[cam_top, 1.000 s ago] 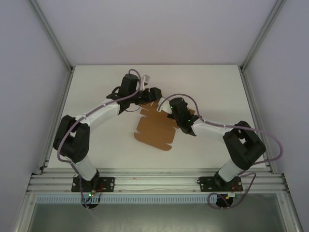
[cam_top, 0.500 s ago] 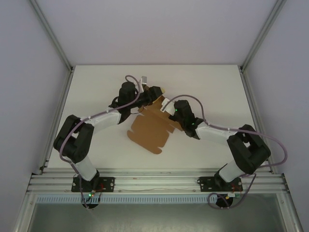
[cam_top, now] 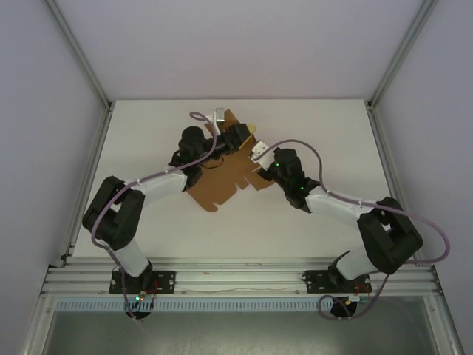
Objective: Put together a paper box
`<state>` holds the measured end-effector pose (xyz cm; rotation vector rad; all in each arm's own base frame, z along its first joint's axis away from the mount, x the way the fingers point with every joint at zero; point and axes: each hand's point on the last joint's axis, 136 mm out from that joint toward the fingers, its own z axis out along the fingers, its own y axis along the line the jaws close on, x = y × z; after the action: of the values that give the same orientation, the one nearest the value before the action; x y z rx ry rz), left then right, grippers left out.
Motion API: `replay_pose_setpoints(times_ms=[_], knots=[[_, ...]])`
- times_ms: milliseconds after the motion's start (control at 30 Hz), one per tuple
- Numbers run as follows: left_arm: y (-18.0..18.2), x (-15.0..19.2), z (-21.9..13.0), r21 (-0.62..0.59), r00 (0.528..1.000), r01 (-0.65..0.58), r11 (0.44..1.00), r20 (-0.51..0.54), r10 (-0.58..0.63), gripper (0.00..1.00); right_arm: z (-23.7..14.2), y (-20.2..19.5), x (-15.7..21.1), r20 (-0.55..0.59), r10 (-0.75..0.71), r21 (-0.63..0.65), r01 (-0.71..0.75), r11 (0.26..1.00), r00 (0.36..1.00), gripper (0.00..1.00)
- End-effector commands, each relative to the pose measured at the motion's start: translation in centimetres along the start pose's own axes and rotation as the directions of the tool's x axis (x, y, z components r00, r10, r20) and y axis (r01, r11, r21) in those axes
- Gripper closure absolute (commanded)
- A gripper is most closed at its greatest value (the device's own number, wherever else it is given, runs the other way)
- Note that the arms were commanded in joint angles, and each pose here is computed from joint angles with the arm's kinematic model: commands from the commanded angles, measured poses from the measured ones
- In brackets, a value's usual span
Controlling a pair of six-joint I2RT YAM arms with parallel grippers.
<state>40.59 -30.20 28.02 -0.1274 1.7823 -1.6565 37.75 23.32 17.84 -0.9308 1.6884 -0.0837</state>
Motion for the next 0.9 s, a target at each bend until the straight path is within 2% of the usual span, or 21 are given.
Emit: replay_pose_setpoints(times_ms=[0,100,167,233,300,433,533,600,667,767,867], knots=[[1.8,1.2,-1.3,-0.127,0.998,-0.061,0.99,-0.04,0.057,0.34,-1.7,-0.6,-4.5,0.171,0.018,-0.018,-0.015,1.0,0.985,1.0],[1.4,1.0,-4.1,-0.23,0.983,-0.181,0.956,-0.08,0.167,0.24,-1.7,-1.0,-3.2,0.112,-0.028,-0.006,0.028,1.0,0.993,1.0],[2.1,0.1,-7.2,-0.382,0.965,-0.262,0.886,-0.076,0.253,0.13,-1.7,-1.4,-2.2,0.068,-0.056,0.003,0.056,0.998,0.996,1.0],[3.1,-1.3,-10.9,-0.539,0.947,-0.294,0.789,-0.051,0.318,0.0,-1.9,-1.6,-1.3,0.026,-0.085,-0.01,0.085,0.996,0.996,1.0],[4.2,-2.3,-14.0,-0.625,0.941,-0.28,0.729,-0.03,0.336,0.0,-2.1,-1.9,-0.9,0.001,-0.095,-0.03,0.095,0.995,0.995,1.0],[8.5,-3.7,-19.7,-0.778,0.956,-0.18,0.602,0.007,0.295,0.0,-2.2,-1.9,-0.6,-0.021,-0.123,-0.073,0.121,0.99,0.992,1.0],[11.7,-4.0,-21.4,-0.822,0.964,-0.159,0.547,-0.011,0.264,0.0,-2.1,-1.5,-0.7,-0.025,-0.131,-0.104,0.128,0.986,0.991,1.0],[13.0,-4.0,-21.0,-0.818,0.967,-0.183,0.546,-0.05,0.249,0.0,-2.1,-1.2,-0.8,-0.027,-0.13,-0.126,0.126,0.984,0.991,1.0],[13.6,-3.8,-19.7,-0.789,0.965,-0.225,0.572,-0.099,0.243,0.0,-2.0,-1.2,-0.8,-0.027,-0.123,-0.132,0.118,0.984,0.992,1.0],[13.3,-3.1,-17.8,-0.713,0.954,-0.291,0.638,-0.163,0.252,0.02,-1.6,-1.4,-0.8,-0.032,-0.115,-0.114,0.11,0.987,0.993,1.0],[12.6,-1.9,-16.5,-0.616,0.948,-0.316,0.721,-0.182,0.26,0.03,-1.3,-1.5,-0.7,-0.042,-0.107,-0.107,0.102,0.989,0.993,1.0]])
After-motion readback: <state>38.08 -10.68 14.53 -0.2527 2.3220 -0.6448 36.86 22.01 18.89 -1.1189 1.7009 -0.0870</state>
